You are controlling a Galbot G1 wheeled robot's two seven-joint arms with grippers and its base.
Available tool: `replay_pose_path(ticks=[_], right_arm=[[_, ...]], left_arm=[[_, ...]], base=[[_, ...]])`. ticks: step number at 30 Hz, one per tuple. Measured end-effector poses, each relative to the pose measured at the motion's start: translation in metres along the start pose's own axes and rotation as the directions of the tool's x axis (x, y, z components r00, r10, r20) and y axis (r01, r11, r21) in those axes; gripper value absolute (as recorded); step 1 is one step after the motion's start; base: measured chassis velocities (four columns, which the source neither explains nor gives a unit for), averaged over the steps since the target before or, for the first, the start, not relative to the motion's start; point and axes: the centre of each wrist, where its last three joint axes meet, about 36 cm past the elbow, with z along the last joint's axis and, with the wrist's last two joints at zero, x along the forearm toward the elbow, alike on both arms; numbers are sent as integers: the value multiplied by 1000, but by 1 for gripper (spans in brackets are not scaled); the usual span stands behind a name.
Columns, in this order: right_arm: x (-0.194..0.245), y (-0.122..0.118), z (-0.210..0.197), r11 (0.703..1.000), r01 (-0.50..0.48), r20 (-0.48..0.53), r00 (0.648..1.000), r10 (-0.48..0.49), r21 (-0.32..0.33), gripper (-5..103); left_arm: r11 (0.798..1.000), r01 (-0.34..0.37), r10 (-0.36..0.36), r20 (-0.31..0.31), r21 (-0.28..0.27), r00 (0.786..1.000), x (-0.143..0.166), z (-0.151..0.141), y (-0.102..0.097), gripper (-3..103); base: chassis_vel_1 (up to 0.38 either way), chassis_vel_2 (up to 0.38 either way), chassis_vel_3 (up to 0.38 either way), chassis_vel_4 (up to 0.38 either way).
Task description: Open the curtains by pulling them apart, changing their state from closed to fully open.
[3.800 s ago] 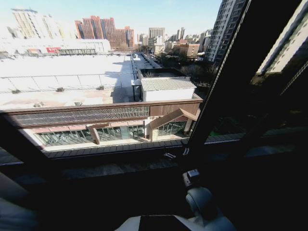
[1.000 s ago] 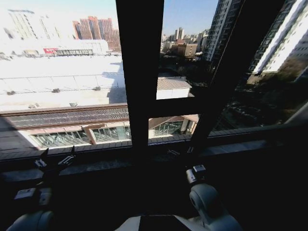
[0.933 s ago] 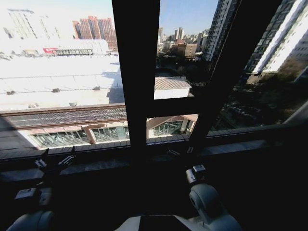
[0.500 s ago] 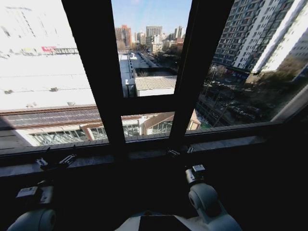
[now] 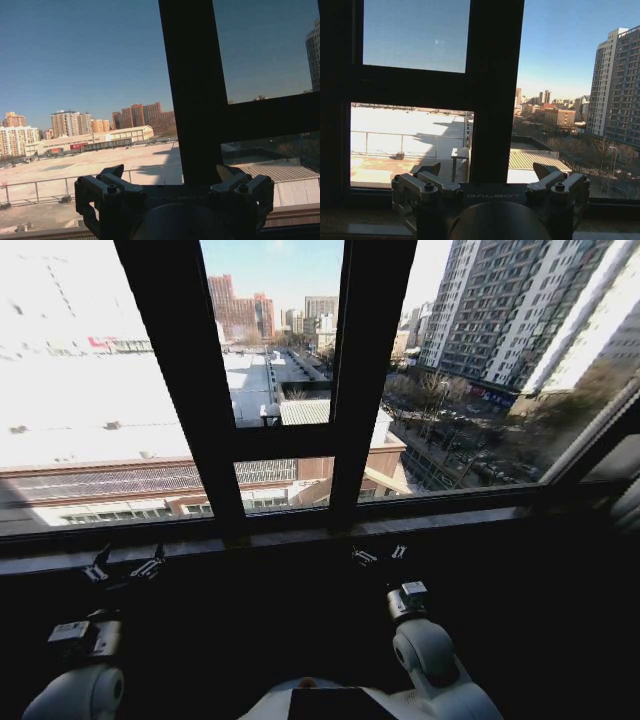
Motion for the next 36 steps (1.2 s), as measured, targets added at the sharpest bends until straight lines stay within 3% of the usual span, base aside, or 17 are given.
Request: replay_pose_path(ticks=[9, 25, 36], right_arm=[[-3, -2, 2, 1000, -5, -1, 1000, 5, -11, 100], [-5, -4, 5, 1000, -7, 19, 1000, 7, -13, 100], [-4, -5, 7, 1000, -6, 15, 1000, 6, -10, 100]], left_arm=[[1000, -1, 1, -7, -3, 1000, -1, 3, -2, 100], [1000, 4, -4, 4, -2, 1000, -2, 3, -3, 100], [1000, 6, -6, 4, -2, 1000, -3, 5, -3, 100]], base=[[85, -387, -109, 406], [-160, -314, 168, 319], [-32, -400, 27, 398]])
